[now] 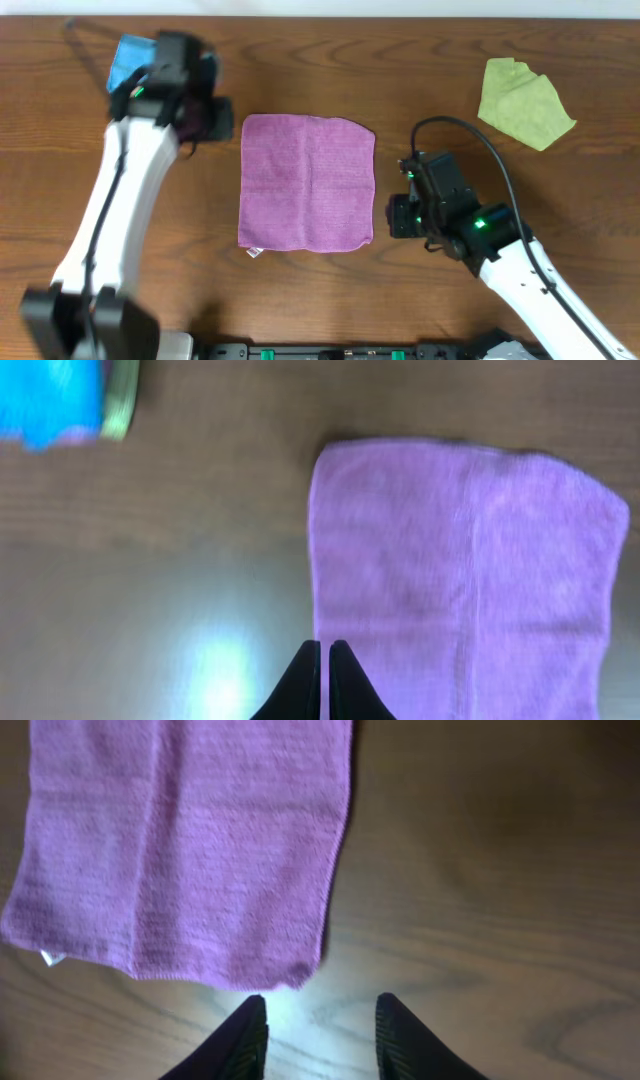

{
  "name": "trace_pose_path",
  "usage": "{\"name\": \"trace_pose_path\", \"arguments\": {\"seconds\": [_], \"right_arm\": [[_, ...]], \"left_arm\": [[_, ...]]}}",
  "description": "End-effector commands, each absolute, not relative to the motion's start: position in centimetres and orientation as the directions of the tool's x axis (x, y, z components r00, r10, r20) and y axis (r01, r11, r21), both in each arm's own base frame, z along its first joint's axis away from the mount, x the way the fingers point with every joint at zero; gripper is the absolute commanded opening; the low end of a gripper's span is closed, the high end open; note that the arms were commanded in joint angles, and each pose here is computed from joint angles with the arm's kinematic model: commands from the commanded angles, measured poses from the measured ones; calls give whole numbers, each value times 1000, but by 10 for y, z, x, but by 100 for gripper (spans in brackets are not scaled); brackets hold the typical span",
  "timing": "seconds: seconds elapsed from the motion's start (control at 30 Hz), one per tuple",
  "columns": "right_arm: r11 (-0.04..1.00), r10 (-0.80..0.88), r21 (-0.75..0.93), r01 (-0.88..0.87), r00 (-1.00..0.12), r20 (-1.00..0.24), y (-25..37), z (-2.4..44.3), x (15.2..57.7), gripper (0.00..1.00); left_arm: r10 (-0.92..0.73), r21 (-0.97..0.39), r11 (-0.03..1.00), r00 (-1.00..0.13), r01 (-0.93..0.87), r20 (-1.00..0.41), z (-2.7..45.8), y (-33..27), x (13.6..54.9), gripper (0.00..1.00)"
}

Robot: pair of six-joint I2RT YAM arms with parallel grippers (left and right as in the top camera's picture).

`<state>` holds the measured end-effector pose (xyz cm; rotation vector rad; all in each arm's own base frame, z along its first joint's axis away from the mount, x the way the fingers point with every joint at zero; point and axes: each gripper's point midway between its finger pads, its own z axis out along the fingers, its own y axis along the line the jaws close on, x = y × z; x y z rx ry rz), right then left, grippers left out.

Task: Fold the cloth
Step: 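Grasp the purple cloth's bottom left and right corners with both grippers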

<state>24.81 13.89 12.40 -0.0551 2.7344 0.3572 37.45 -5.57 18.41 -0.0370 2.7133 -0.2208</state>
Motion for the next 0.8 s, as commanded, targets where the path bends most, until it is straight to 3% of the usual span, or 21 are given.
{"name": "trace_pose_path", "arguments": {"seconds": [0.0, 0.27, 0.33, 0.5, 0.77], "right_arm": [[952, -23, 279, -125, -939, -342, 141, 121, 240, 37], [899, -21, 428, -98, -983, -181, 143, 85, 206, 39], [865, 1, 496, -76, -988, -153, 145, 76, 202, 43], [791, 27, 606, -81, -986, -166, 155, 66, 203, 51], [775, 38, 630, -49, -992, -124, 159, 52, 202, 57]], "left_arm": [[-109, -253, 967, -940, -26, -322, 162, -56, 334, 6], [-184, -389, 918, -956, -83, -231, 117, -68, 232, 6], [-213, -425, 899, -954, -107, -212, 106, -69, 213, 6], [-299, -485, 858, -931, -167, -208, 83, -68, 203, 28], [-312, -541, 812, -946, -219, -84, 46, -81, 191, 36]]}}
